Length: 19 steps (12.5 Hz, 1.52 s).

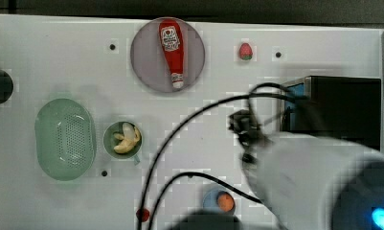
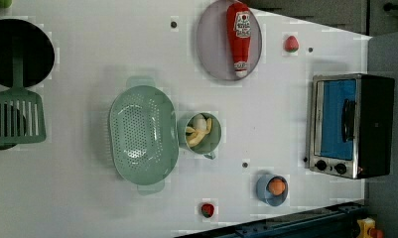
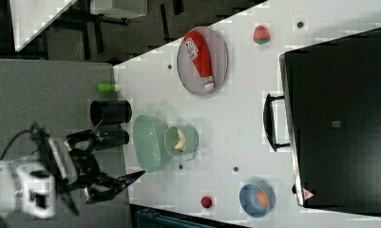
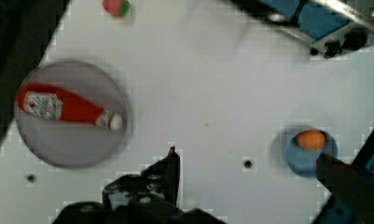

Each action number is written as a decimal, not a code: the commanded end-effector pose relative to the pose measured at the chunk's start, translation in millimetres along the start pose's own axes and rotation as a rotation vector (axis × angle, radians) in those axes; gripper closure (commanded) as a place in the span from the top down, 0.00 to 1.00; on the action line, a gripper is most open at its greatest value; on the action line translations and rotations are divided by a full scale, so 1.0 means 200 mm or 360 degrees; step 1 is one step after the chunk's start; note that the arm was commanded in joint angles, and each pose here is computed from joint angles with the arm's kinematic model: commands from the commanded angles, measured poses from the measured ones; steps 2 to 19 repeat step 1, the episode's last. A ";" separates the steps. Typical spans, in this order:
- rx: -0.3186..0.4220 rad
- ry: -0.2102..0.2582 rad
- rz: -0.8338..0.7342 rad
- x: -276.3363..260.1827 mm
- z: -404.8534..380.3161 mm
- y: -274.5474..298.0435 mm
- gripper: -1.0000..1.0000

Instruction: Pick Banana and place it in mug.

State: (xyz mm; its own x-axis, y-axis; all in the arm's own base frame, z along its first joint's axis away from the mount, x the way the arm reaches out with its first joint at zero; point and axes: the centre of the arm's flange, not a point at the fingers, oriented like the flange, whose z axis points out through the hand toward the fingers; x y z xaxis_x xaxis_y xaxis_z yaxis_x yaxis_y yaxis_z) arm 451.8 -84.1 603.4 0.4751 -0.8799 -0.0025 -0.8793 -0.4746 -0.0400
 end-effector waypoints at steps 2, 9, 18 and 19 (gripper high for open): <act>-0.0059 0.0073 -0.0262 -0.18 0.02 -0.17 1.00; -0.0059 0.0073 -0.0262 -0.18 0.02 -0.17 1.00; -0.0059 0.0073 -0.0262 -0.18 0.02 -0.17 1.00; -0.0059 0.0073 -0.0262 -0.18 0.02 -0.17 1.00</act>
